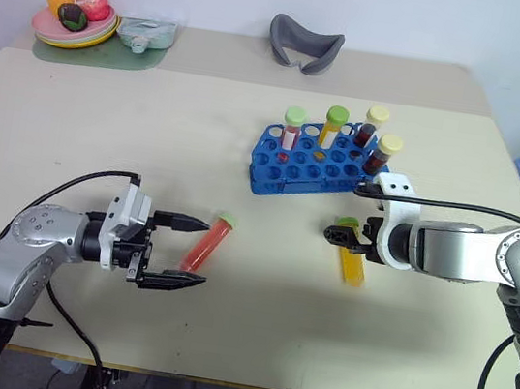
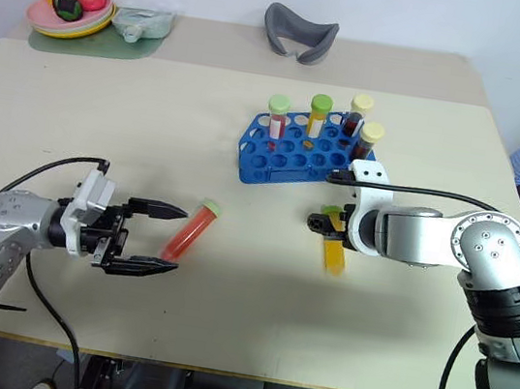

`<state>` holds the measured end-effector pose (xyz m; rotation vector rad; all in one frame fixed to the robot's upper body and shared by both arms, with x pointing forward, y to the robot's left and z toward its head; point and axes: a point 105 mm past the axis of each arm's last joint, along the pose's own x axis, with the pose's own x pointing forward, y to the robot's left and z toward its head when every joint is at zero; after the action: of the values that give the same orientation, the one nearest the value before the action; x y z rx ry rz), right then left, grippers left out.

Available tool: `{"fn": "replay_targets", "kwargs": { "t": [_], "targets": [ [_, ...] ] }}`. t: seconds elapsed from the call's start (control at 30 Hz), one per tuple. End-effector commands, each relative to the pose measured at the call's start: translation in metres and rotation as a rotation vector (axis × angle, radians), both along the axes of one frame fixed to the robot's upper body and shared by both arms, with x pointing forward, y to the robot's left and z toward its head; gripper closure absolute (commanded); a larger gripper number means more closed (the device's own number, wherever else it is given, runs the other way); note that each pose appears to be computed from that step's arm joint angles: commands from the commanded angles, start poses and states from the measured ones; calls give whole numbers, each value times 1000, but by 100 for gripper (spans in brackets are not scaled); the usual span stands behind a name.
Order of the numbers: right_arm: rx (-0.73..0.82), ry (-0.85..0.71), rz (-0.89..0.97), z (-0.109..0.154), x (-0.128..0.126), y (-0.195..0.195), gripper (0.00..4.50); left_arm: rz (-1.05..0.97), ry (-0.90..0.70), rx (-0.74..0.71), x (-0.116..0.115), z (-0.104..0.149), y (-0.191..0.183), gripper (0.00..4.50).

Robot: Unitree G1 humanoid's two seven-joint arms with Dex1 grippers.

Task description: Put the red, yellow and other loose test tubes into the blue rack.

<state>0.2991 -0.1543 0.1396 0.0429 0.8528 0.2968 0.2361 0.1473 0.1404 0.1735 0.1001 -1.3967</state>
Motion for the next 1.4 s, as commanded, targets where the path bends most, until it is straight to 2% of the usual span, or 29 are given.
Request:
{"fn": "replay_targets", "kwargs": {
  "t": [0.03, 0.1, 0.27, 0.3, 0.47, 0.57, 0.6, 0.67, 0.8, 0.87, 0.9, 1.0, 1.07, 1.3, 1.4],
  "targets": [
    [16, 7, 1, 1, -2, 0, 34, -6, -51, 0, -2, 11, 1, 3],
    [13, 24, -4, -4, -2, -1, 90, -5, -52, 0, -2, 11, 1, 3],
    [-2, 62, -13, -18, -4, -2, 352, -1, -52, 2, -2, 12, 1, 3],
    [-5, 66, -13, -20, -4, -2, 373, 0, -53, 3, -2, 12, 2, 3],
    [-8, 53, 4, -21, -2, 1, 374, 10, -50, 6, -4, 13, 4, 3],
    [33, -7, 14, -8, 2, 6, 374, 14, -49, 5, -4, 13, 4, 3],
    [66, -65, 22, 4, 5, 11, 374, 16, -48, 4, -4, 13, 4, 3],
    [247, -186, 38, 35, 11, 27, 374, 19, -47, 3, -4, 13, 4, 3],
    [491, -441, 129, 90, 10, 45, 374, 21, -48, -1, -2, 14, 3, 3],
    [525, -529, 153, 102, 10, 46, 374, 21, -49, -2, -2, 14, 3, 3],
    [553, -638, 177, 113, 11, 45, 374, 21, -52, -2, -1, 14, 3, 3],
    [498, -922, 161, 127, 20, 30, 374, 20, -62, -5, 2, 17, 1, 3],
    [507, -999, 135, 125, 26, 25, 374, 21, -63, -8, 4, 18, 1, 3],
    [331, -1286, 113, 101, 53, 25, 374, 33, -60, -22, 6, 21, 0, 3],
    [312, -1356, 105, 91, 66, 28, 374, 40, -48, -24, 3, 18, 0, 3]
  ]
}}
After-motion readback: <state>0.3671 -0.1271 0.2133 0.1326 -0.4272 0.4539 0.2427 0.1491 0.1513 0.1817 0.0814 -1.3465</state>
